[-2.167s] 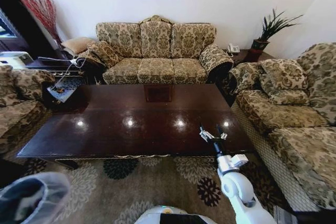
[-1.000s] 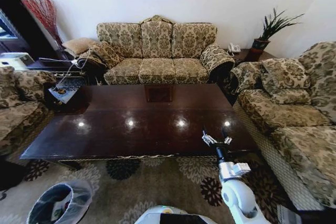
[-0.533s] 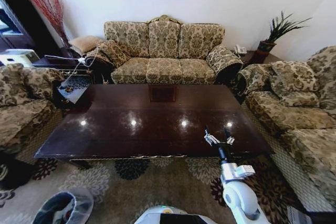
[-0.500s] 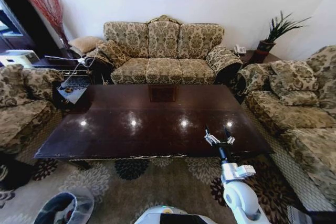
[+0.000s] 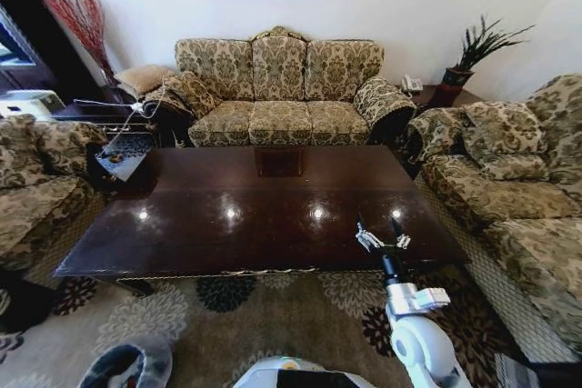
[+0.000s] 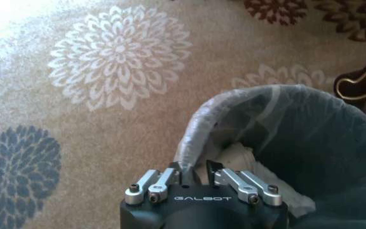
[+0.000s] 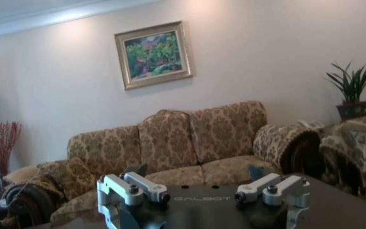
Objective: Move to the front of the table and place the trash on the table into the trash bin.
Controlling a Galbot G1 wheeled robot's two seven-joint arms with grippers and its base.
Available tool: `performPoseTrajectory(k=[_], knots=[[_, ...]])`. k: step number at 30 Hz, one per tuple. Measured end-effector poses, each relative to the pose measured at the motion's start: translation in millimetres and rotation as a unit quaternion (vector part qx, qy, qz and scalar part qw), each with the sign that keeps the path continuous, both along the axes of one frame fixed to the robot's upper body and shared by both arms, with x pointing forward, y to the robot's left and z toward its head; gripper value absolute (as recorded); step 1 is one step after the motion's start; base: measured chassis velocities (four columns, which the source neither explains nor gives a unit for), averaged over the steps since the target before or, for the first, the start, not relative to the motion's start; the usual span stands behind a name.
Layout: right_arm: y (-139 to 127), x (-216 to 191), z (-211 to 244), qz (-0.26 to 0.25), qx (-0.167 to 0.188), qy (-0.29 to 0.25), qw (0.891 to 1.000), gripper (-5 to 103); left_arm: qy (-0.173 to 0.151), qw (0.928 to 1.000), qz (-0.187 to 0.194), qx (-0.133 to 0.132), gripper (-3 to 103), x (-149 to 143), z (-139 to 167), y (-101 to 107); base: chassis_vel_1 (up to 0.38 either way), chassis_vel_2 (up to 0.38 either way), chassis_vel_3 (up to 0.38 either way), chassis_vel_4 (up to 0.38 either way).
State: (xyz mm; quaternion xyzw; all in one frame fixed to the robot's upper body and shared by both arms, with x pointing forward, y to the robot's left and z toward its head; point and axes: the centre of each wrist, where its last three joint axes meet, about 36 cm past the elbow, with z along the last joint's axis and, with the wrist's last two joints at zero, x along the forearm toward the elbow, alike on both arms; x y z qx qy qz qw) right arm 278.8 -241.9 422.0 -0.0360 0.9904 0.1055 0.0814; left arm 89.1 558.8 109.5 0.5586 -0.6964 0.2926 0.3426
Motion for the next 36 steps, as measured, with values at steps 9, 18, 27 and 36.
performPoseTrajectory(k=[9, 18, 27, 36], knots=[[-1.5, 7.3, 12.5, 0.001, 0.009, -0.017, 1.000, 100, 0.007, 0.9992, -0.038, -0.003, 57, -11.6, 23.1, 4.0, 0.000, 0.000, 0.000, 0.000], [9.7, 9.5, 16.8, 0.016, 0.020, -0.018, 1.000, 100, 0.019, 0.9976, -0.066, 0.001, 89, -37.3, 54.5, 17.8, 0.000, 0.000, 0.000, 0.000], [5.8, 7.4, 33.5, 0.016, 0.034, -0.033, 0.999, 100, 0.030, 0.9982, -0.051, 0.011, 100, -59.6, 63.3, 12.3, 0.000, 0.000, 0.000, 0.000], [11.6, -13.2, 60.4, 0.058, -0.012, 0.010, 0.998, 100, -0.168, 0.9544, -0.185, 0.163, 100, 30.7, 220.4, 27.2, 0.000, 0.000, 0.000, 0.000]])
